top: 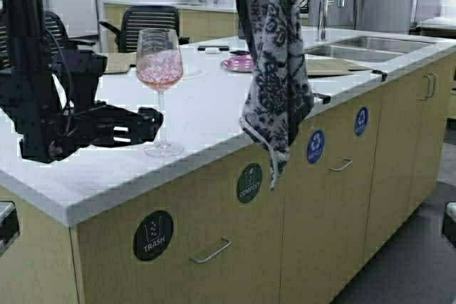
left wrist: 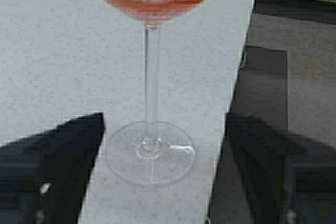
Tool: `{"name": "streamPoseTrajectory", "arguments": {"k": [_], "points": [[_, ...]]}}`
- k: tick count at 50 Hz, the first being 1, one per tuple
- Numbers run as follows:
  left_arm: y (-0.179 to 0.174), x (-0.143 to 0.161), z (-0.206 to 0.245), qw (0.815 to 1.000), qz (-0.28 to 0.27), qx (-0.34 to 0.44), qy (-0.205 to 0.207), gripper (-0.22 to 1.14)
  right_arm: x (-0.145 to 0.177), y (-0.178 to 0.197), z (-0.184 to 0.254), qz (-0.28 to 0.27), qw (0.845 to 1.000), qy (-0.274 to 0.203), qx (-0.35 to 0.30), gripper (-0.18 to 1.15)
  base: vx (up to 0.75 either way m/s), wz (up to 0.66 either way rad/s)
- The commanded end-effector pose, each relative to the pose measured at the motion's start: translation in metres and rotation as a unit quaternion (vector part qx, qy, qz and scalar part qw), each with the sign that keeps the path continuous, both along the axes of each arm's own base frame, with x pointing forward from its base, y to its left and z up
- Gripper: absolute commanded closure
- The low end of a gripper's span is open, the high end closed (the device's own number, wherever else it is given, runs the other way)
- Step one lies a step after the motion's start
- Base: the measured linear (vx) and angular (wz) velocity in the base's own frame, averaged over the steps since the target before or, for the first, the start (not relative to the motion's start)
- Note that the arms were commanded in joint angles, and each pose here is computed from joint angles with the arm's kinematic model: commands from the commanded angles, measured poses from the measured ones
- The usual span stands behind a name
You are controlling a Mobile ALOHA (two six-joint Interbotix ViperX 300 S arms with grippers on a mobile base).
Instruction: Get the cloth and wipe up the spill under the wine glass
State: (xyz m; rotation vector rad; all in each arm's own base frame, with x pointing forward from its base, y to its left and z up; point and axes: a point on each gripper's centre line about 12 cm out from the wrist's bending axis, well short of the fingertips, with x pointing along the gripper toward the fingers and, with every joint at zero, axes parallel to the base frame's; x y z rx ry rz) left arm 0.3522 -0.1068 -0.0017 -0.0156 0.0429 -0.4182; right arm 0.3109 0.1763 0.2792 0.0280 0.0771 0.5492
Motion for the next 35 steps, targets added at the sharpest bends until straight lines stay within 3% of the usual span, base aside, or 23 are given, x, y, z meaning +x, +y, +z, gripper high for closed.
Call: {"name": "streamPoseTrajectory", "arguments": {"k": [1, 35], "points": [[-0.005, 0.007, 0.003, 1.000, -0.007, -0.007, -0.015, -0.09, 0.000, 0.001, 0.009, 0.002, 1.000, -0.014, 0.009, 0.90, 0.10, 0.02], [-0.050, 0.049, -0.003, 0.994, -0.073, -0.027, -0.075, -0.09, 0.006, 0.005, -0.007, 0.002, 1.000, 0.006, -0.003, 0.90, 0.08, 0.02]]}}
